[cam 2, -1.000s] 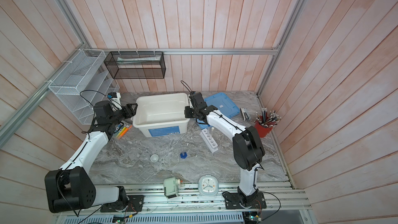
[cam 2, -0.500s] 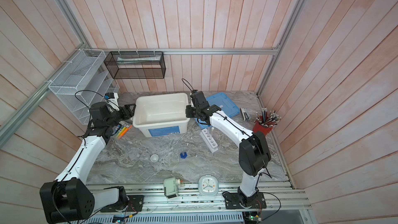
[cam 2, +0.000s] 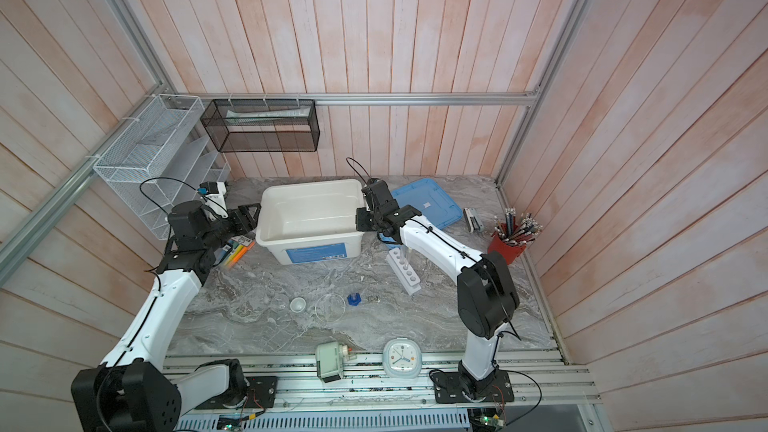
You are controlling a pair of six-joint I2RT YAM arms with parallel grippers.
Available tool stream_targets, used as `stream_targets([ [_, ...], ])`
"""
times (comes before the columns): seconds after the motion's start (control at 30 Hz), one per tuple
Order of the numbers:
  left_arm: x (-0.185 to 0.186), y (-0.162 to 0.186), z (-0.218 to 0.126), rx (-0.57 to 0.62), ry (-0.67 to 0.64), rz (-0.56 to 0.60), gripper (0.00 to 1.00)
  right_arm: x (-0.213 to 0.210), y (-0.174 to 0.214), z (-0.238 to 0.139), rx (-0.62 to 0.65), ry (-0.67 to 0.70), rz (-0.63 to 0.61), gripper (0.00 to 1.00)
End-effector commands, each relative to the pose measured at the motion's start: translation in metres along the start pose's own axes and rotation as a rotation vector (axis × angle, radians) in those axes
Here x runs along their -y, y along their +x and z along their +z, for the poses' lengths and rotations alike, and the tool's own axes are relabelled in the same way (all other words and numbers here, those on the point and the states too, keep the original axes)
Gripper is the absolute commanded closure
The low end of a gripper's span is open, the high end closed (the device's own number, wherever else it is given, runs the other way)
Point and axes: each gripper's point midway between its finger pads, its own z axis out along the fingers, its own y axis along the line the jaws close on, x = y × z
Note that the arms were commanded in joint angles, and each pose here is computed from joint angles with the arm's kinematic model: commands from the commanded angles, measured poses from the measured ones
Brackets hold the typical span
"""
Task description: Organize the chemistry lab equipment
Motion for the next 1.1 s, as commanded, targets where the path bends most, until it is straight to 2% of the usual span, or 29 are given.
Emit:
stream_targets([
  [0.0, -0.002, 0.003, -0.006, -0.004, -0.010, 0.013, 0.32, -0.006, 0.005, -0.002, -0.016, 0.015, 0.006, 0.77],
  [0.6, -0.001, 0.010, -0.005, -0.010, 0.006, 0.004, 0.32, -0.005, 0.018, -0.034, -0.016, 0.067, 0.060, 0.79],
  [0.77, -0.001, 0.009, -0.005, -0.008, 0.003, 0.005, 0.32, -0.004, 0.016, -0.038, -0.006, 0.070, 0.063, 0.64],
  [0.9, 0.000, 0.006, -0.008, -0.005, 0.002, 0.008, 0.32, -0.006, -0.004, -0.058, 0.063, 0.077, 0.017, 0.55],
  [1.07, 0.007, -0.002, -0.014, 0.000, 0.017, 0.034, 0.31, -0.022, -0.025, -0.114, 0.189, -0.014, -0.204, 0.50],
])
